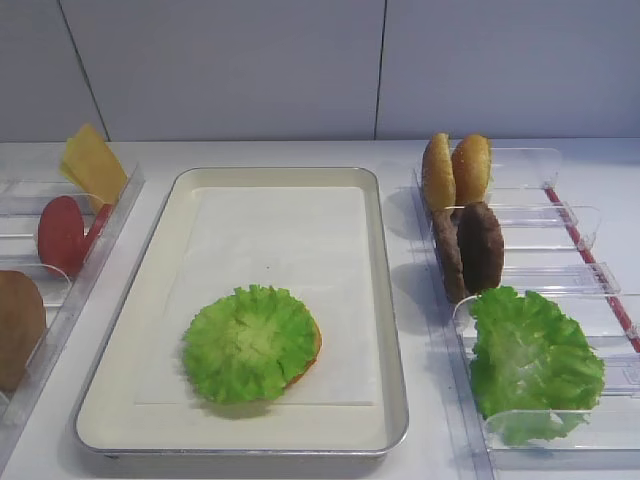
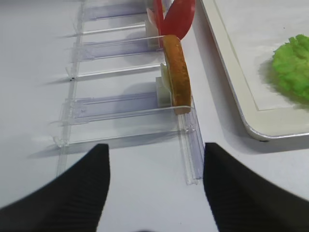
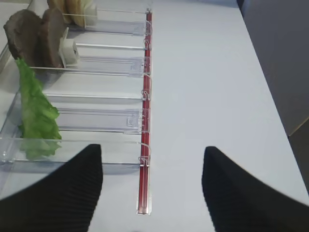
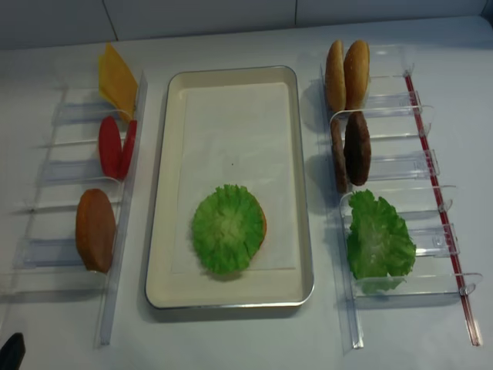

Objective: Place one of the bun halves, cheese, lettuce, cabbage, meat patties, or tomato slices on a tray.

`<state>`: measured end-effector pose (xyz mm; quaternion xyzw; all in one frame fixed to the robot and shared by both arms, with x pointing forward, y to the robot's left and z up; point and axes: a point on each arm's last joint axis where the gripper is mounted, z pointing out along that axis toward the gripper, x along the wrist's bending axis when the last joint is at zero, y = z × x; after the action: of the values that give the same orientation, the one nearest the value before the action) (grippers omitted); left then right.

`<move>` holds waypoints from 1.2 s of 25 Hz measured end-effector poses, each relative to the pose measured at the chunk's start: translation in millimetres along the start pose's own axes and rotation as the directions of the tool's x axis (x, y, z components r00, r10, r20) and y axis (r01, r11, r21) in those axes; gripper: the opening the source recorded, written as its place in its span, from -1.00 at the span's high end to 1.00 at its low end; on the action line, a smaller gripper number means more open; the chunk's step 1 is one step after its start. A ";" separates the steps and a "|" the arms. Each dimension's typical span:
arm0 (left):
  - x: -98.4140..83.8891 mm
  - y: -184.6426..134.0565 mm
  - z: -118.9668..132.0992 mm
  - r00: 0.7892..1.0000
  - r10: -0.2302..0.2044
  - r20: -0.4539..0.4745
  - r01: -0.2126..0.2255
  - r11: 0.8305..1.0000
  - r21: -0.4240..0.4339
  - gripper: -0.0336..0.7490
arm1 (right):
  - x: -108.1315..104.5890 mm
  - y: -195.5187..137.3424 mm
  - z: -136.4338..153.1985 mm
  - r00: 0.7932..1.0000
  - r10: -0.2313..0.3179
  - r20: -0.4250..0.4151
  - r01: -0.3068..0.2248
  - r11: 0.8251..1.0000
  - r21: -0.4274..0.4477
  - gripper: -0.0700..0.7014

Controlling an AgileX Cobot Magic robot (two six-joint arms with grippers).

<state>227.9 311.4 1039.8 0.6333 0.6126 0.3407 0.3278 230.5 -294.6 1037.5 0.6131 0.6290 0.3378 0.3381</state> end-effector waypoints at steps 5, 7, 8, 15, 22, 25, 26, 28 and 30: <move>0.0 0.0 0.0 1.000 0.000 0.000 0.000 1.000 0.000 -0.14 | 0.0 0.3 0.0 1.000 0.000 0.000 0.000 1.000 -0.004 -0.25; 0.0 0.0 0.0 1.000 0.000 0.000 0.000 1.000 0.000 -0.14 | 0.0 0.3 0.0 1.000 0.000 0.000 0.000 1.000 -0.004 -0.25; 0.0 0.0 0.0 1.000 0.000 0.000 0.000 1.000 0.000 -0.14 | 0.0 0.3 0.0 1.000 0.000 0.000 0.000 1.000 -0.004 -0.24; 0.0 0.0 0.0 1.000 0.000 0.000 0.000 1.000 0.000 -0.14 | 0.0 0.3 0.0 1.000 0.000 0.000 0.000 1.000 -0.004 -0.24; 0.0 0.0 0.0 1.000 0.000 0.000 0.000 1.000 0.000 -0.14 | 0.0 0.3 0.0 1.000 0.000 0.000 0.000 1.000 -0.004 -0.23; 0.0 0.0 0.0 1.000 0.000 0.000 0.000 1.000 0.000 -0.14 | 0.0 0.3 0.0 1.000 0.000 0.000 0.000 1.000 -0.004 -0.23; 0.0 0.0 0.0 1.000 0.000 0.000 0.000 1.000 0.000 -0.14 | 0.0 0.3 0.0 1.000 0.000 0.000 0.000 1.000 -0.004 -0.23; 0.0 0.0 0.0 1.000 0.000 0.000 0.000 1.000 0.000 -0.14 | 0.0 0.3 0.0 1.000 0.000 0.000 0.000 1.000 -0.004 -0.23; 0.0 0.0 0.0 1.000 0.000 0.000 0.000 1.000 0.000 -0.14 | 0.0 0.3 0.0 1.000 0.000 0.000 0.000 1.000 -0.004 -0.23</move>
<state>227.9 311.4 1039.8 0.6333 0.6126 0.3407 0.3278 230.7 -294.6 1037.8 0.6126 0.6284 0.3389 0.3392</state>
